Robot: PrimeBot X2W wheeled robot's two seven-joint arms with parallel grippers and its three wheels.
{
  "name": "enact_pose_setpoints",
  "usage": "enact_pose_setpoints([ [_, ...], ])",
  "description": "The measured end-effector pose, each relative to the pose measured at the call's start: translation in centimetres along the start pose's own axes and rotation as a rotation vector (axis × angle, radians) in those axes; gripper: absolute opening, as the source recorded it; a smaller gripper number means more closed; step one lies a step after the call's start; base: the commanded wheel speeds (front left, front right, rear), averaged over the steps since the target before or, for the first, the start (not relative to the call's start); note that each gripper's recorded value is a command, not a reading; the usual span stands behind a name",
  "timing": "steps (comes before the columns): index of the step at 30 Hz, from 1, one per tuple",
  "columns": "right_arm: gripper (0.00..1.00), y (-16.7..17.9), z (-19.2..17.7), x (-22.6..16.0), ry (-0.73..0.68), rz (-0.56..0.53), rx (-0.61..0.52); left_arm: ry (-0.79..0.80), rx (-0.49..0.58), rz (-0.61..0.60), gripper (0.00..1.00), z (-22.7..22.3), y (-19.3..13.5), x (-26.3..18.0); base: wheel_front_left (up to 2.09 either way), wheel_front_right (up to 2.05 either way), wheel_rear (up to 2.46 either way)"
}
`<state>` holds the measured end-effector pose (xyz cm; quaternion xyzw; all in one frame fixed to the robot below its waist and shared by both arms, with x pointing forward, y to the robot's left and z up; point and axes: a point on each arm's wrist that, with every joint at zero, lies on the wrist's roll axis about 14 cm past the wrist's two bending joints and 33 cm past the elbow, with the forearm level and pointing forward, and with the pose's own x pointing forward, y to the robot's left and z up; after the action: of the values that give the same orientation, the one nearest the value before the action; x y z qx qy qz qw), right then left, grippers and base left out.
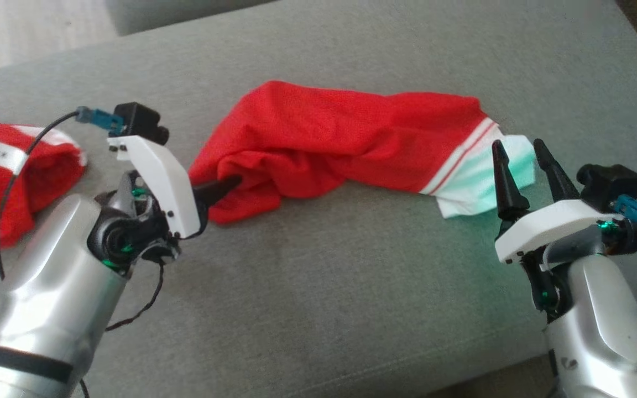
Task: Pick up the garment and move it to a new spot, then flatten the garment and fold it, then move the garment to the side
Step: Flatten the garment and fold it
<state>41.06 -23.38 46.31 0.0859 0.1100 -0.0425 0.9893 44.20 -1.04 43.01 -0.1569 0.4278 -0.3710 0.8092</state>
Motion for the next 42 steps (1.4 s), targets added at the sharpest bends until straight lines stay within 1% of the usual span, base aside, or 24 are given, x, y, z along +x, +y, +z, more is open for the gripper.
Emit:
enact_pose_setpoints([
  [3,1.00,1.9,0.4,0.5,0.000,0.051,-0.008,-0.005,0.039,-0.030,0.00,0.3,-1.4,-2.4,0.00,0.00,0.00],
  [4,1.00,1.9,0.4,0.5,0.000,0.051,-0.008,-0.005,0.039,-0.030,0.00,0.3,-1.4,-2.4,0.00,0.00,0.00],
  [7,1.00,3.4,0.7,0.8,-0.001,0.093,-0.011,0.017,0.086,-0.021,0.00,-0.1,-1.6,-4.8,0.00,0.00,0.00],
  [12,1.00,5.5,0.7,0.8,0.005,0.148,-0.015,0.044,0.212,0.005,0.00,-1.1,-2.2,-8.8,0.00,0.00,0.00],
  [14,1.00,5.9,0.1,0.6,0.023,0.157,-0.015,0.106,0.248,0.009,0.00,-3.2,-2.4,-9.8,0.00,0.00,0.00],
  [17,1.00,6.2,-0.5,0.5,0.046,0.165,-0.015,0.223,0.227,0.008,0.00,-8.2,-2.1,-10.5,0.00,0.00,0.00],
  [19,1.00,6.4,-0.2,0.7,0.038,0.172,-0.018,0.276,0.229,0.052,0.00,-10.7,-0.7,-10.9,0.00,0.00,0.00],
  [20,1.00,6.5,-0.2,0.8,0.040,0.175,-0.020,0.281,0.225,0.072,0.25,-11.3,-0.1,-11.0,0.00,0.00,0.00],
  [21,1.00,6.6,-0.2,0.8,0.044,0.179,-0.022,0.274,0.208,0.083,1.00,-11.6,0.4,-10.9,0.00,0.00,0.00],
  [24,1.00,6.8,-0.3,0.8,0.050,0.183,-0.024,0.211,0.147,0.074,1.00,-11.3,0.4,-10.0,0.00,0.00,0.00],
  [27,1.00,6.7,-0.4,0.7,0.052,0.183,-0.024,0.164,0.114,0.057,1.00,-10.7,0.2,-9.3,0.00,0.00,0.00],
  [32,1.00,6.1,-0.3,0.5,0.048,0.165,-0.019,0.047,0.100,0.046,1.00,-8.0,0.2,-9.8,0.00,0.00,0.00],
  [35,1.00,5.6,-0.6,0.3,0.053,0.154,-0.017,-0.054,0.123,0.064,1.00,-5.0,0.7,-10.6,0.00,0.00,0.00],
  [38,1.00,5.3,-1.1,0.3,0.066,0.145,-0.017,-0.127,0.185,0.111,1.00,-1.8,1.7,-10.8,0.00,0.00,0.00],
  [42,1.00,4.8,-1.5,0.3,0.068,0.134,-0.010,-0.147,0.236,0.154,1.00,0.5,3.2,-9.4,0.00,0.00,0.00],
])
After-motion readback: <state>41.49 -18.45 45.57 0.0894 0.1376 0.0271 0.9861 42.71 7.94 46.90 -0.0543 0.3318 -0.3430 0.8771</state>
